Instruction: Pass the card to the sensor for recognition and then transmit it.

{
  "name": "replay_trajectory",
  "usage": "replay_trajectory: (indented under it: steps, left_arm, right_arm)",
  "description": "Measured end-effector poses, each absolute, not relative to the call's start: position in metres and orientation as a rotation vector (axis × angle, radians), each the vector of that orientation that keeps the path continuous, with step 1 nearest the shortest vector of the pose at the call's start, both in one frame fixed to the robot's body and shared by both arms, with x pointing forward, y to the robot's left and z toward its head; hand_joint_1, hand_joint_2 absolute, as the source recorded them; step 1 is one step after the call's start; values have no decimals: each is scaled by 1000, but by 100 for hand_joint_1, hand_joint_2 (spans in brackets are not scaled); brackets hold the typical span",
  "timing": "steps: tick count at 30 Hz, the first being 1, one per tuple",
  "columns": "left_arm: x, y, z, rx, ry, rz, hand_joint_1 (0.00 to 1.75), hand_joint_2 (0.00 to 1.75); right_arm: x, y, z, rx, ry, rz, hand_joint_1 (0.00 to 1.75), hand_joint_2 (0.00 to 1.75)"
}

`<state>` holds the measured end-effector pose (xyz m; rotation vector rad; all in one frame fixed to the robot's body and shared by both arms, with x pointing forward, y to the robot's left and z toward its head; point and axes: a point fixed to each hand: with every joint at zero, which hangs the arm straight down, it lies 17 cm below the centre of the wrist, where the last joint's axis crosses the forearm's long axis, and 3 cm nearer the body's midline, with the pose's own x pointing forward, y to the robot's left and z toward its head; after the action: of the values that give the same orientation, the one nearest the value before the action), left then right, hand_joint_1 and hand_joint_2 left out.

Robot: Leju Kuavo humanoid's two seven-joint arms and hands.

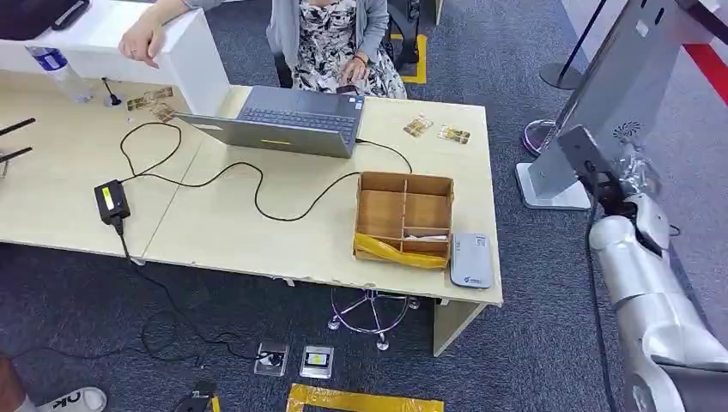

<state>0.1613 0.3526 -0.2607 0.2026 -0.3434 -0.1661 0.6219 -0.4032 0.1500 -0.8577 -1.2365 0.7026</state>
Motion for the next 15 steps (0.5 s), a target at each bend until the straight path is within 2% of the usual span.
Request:
replay_trajectory:
  steps: [6,10,15]
  left_arm:
    - [163,353,-260,207,-367,-121,0,0]
    - [151,358,-263,218,-349,-81,0,0]
    - [151,362,-262,231,-343,-34,0,0]
  right_arm:
    - [584,-522,151,-1085,-1183,582,0,0]
    - [524,-612,116,-1128,-1026,498,0,0]
    - [439,-695,69,-1149,-801,400,0,0]
